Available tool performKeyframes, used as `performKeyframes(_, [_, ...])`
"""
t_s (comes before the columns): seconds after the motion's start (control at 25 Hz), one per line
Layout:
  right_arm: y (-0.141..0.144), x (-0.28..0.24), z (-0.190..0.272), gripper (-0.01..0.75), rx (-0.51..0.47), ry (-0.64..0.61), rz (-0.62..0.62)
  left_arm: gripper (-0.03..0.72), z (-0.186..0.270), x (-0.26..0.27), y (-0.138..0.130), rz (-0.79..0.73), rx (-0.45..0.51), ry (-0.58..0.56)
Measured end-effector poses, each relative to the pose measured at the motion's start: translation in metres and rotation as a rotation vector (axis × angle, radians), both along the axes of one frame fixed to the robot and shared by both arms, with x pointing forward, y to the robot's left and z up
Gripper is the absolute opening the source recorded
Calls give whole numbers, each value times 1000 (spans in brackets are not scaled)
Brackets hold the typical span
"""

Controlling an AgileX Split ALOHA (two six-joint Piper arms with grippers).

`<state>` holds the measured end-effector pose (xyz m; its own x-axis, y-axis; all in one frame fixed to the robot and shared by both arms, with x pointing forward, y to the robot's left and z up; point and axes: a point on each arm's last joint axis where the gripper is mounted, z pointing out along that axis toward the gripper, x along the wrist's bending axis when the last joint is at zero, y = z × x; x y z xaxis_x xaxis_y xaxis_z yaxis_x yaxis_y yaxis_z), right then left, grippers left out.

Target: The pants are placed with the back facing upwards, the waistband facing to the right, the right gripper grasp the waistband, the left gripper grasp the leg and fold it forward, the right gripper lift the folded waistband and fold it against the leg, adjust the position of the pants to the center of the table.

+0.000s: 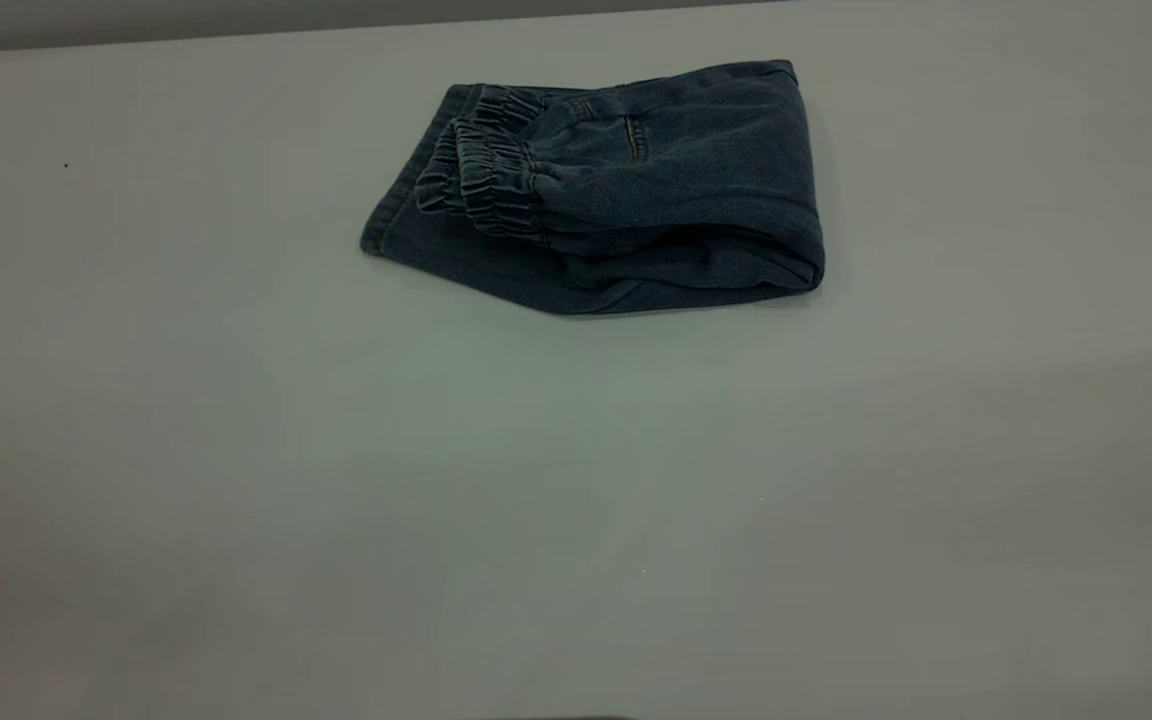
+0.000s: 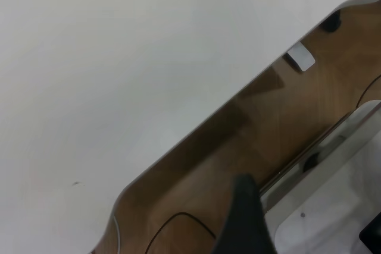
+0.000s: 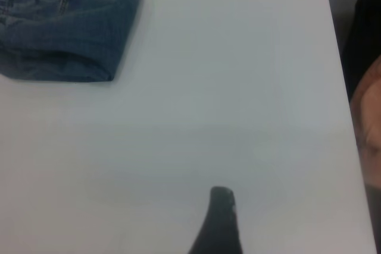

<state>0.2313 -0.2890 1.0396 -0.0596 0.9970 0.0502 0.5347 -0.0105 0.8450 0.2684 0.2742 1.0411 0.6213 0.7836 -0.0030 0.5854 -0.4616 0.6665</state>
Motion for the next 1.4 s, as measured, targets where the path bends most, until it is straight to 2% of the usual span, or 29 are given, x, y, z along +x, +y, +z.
performKeyframes(0.44, [0,0,0,552,1,-1,0,504,1,-1,1,14,-8,-14])
performKeyframes(0.56, [0,0,0,552,1,-1,0,504,2,-4,8,142,-28,-53])
performKeyframes(0.8, [0,0,0,552,1,-1,0,504,5,-29,19,440,-78,-244])
performKeyframes(0.96, [0,0,0,552,1,-1,0,504,4,-39,19,516,-85,-308])
performKeyframes(1.4, [0,0,0,552,1,-1,-13,504,4,-40,18,557,-79,-308])
